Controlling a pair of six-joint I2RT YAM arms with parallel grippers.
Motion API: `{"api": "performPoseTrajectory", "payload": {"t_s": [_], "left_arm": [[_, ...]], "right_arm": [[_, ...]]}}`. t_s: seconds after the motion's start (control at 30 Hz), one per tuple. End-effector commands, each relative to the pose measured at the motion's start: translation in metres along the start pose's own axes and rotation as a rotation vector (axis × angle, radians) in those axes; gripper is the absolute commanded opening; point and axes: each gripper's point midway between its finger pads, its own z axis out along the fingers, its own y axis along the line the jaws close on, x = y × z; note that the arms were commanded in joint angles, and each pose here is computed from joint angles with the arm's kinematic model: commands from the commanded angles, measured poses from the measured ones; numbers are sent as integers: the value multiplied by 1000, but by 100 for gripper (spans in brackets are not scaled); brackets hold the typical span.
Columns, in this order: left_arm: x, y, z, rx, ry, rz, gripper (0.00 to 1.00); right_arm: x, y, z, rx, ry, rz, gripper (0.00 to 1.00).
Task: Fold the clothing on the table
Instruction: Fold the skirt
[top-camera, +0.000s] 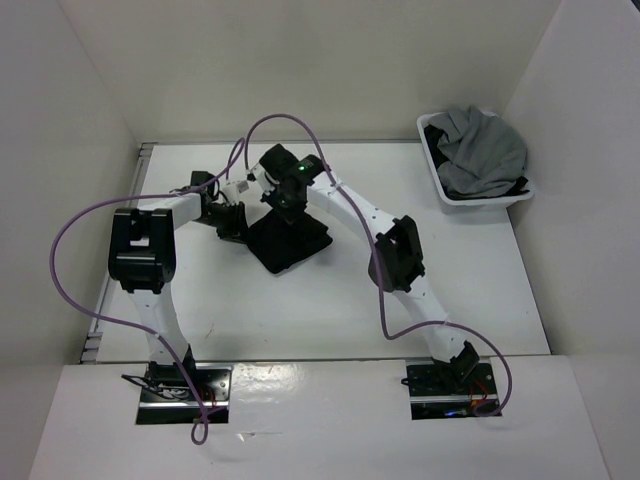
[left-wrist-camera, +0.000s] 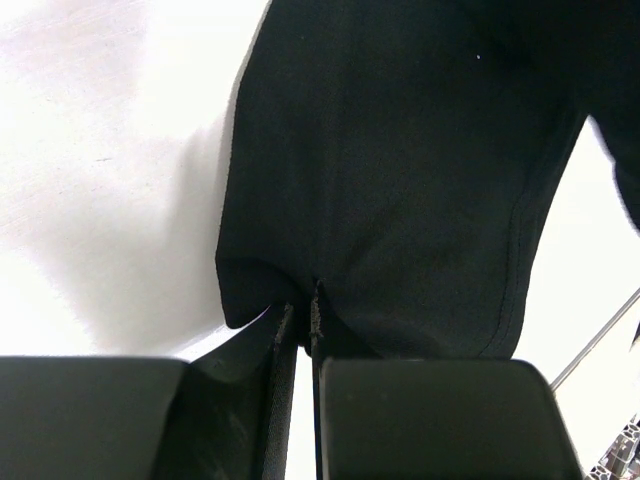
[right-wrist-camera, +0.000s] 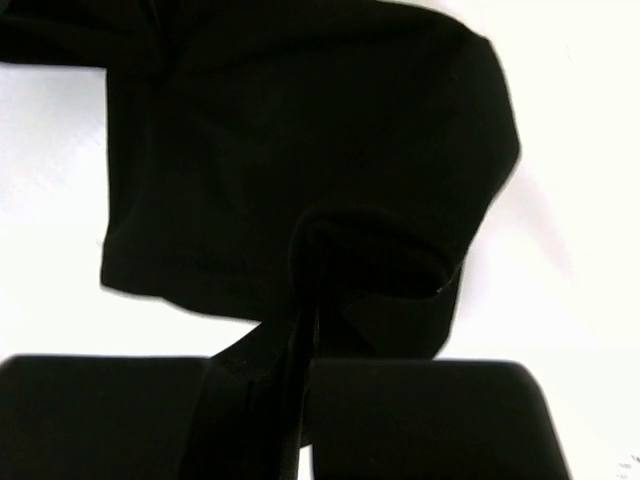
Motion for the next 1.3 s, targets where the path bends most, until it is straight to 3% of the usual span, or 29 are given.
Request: {"api": "performPoseTrajectory", "payload": {"t_s": [0.0, 0.4, 0.87, 1.1, 1.23, 1.27], "left_arm": [[-5, -12, -11, 29, -25, 38, 12], [-8, -19, -15, 46, -40, 41, 12], [-8, -20, -15, 55, -41, 41, 12], [-6, -18, -13, 56, -33, 35, 12], [-6, -18, -13, 56, -33, 35, 12], [-6, -18, -13, 56, -33, 35, 12]], "right_arm": [[-13, 1, 4, 28, -26, 4, 0], [-42, -1, 1, 97, -124, 51, 0], [-64, 59, -18, 45, -188, -36, 0], [-62, 66, -5, 30, -176, -45, 0], [-63, 70, -1, 34, -176, -52, 38], [-61, 70, 1, 34, -168, -52, 52]]}}
